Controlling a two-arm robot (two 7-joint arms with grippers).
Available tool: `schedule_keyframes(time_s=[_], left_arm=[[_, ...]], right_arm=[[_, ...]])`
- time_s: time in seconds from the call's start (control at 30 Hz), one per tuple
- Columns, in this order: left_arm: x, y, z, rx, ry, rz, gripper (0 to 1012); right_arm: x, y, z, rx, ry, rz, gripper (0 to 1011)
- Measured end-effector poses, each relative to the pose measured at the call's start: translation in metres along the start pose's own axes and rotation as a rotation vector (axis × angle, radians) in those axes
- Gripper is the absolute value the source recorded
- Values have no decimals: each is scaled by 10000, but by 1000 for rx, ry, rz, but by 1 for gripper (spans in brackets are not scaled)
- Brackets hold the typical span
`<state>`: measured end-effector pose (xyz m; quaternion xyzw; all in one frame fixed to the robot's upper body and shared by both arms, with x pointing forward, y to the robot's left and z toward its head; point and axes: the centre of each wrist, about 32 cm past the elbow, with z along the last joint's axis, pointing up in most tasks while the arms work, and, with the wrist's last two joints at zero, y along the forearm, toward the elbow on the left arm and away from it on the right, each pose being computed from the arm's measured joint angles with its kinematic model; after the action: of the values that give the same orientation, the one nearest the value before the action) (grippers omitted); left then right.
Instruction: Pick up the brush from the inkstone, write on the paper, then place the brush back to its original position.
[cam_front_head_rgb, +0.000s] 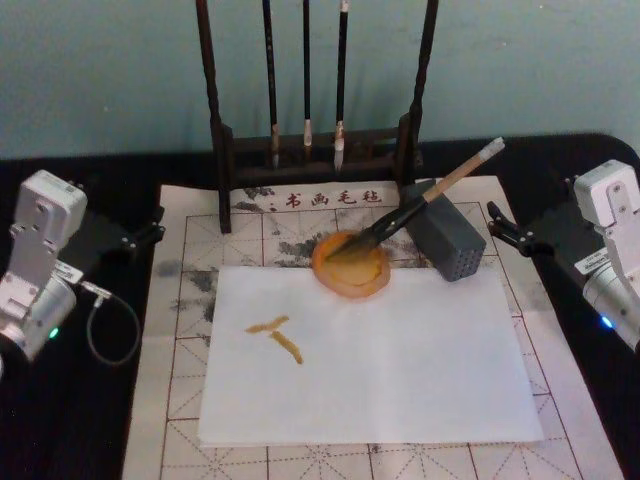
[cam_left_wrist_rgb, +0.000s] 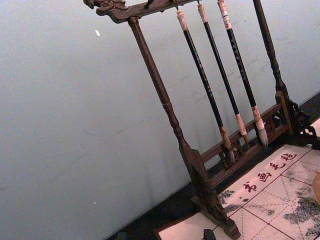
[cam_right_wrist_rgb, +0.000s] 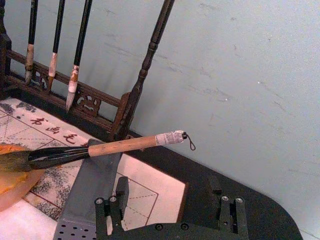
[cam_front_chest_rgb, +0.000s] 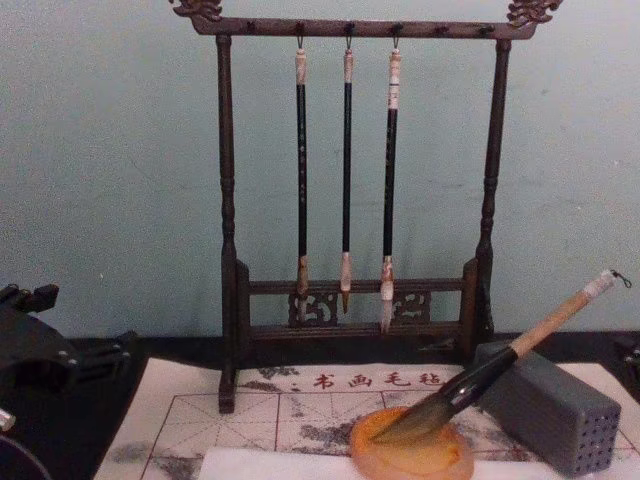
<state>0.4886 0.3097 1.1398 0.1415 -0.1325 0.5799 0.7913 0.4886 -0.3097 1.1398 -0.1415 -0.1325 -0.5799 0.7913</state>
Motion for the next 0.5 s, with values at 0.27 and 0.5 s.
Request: schedule_keyframes(time_s=[0.27, 0.5], left_arm=[[0, 0, 0, 0, 0, 0, 1001], [0, 0, 0, 0, 0, 0, 1001]], right_arm=[[0, 0, 0, 0, 0, 0, 1002], [0, 0, 0, 0, 0, 0, 1003]])
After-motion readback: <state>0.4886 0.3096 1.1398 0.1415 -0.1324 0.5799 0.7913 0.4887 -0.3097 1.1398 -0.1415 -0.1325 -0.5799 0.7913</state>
